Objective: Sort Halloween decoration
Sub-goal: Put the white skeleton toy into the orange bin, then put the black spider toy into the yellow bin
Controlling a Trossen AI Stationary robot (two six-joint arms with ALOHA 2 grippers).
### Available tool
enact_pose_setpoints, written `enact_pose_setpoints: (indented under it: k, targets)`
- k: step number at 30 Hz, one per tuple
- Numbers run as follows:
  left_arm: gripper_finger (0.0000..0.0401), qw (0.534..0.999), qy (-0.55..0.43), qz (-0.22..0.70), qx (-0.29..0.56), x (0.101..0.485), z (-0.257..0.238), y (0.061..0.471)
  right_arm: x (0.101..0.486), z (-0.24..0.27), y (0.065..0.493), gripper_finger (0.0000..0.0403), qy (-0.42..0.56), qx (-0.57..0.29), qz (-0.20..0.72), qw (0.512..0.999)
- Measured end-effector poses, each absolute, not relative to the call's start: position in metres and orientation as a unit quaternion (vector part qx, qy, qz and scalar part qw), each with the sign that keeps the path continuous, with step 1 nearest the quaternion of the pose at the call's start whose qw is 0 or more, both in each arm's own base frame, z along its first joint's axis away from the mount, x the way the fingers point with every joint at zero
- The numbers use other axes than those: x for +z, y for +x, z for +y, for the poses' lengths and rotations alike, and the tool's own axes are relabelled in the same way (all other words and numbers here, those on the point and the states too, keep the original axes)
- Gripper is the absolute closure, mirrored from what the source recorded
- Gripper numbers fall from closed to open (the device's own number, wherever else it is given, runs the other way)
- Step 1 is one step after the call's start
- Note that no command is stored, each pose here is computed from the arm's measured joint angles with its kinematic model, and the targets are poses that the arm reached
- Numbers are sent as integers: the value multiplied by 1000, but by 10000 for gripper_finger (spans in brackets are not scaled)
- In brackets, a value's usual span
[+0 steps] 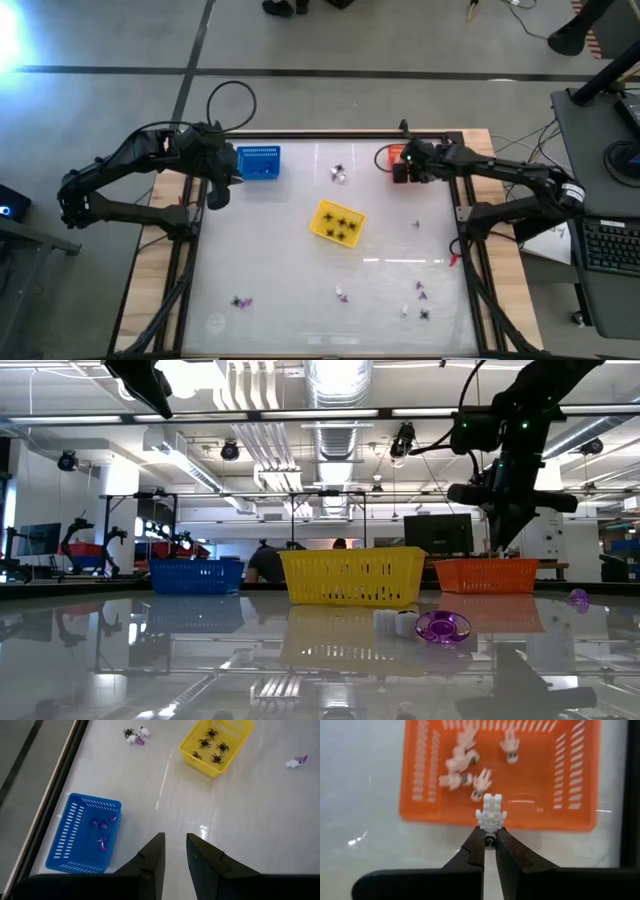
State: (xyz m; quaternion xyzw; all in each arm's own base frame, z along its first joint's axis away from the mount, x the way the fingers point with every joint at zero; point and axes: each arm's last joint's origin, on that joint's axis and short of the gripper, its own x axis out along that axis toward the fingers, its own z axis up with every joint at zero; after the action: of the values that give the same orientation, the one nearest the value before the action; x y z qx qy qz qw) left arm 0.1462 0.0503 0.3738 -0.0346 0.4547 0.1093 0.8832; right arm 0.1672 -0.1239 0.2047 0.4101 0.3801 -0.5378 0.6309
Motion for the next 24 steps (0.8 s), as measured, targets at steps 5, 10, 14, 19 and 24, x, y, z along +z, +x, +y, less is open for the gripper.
enact_pose_setpoints:
  k: [5,10,14,19,24]
  targets:
    - [340,881,-34,452,138,374,52,146,205,-139,156,390,404,-546,384,625]
    - [340,881,-31,449,144,375,52,147,205,-149,148,390,402,-539,386,632]
    - [340,881,-40,448,148,375,53,147,207,-154,148,375,396,-539,373,643]
    - [340,879,-52,448,154,374,53,149,208,-157,150,326,382,-532,365,662]
    - [340,875,-66,453,159,372,54,153,209,-158,151,288,381,-531,364,664]
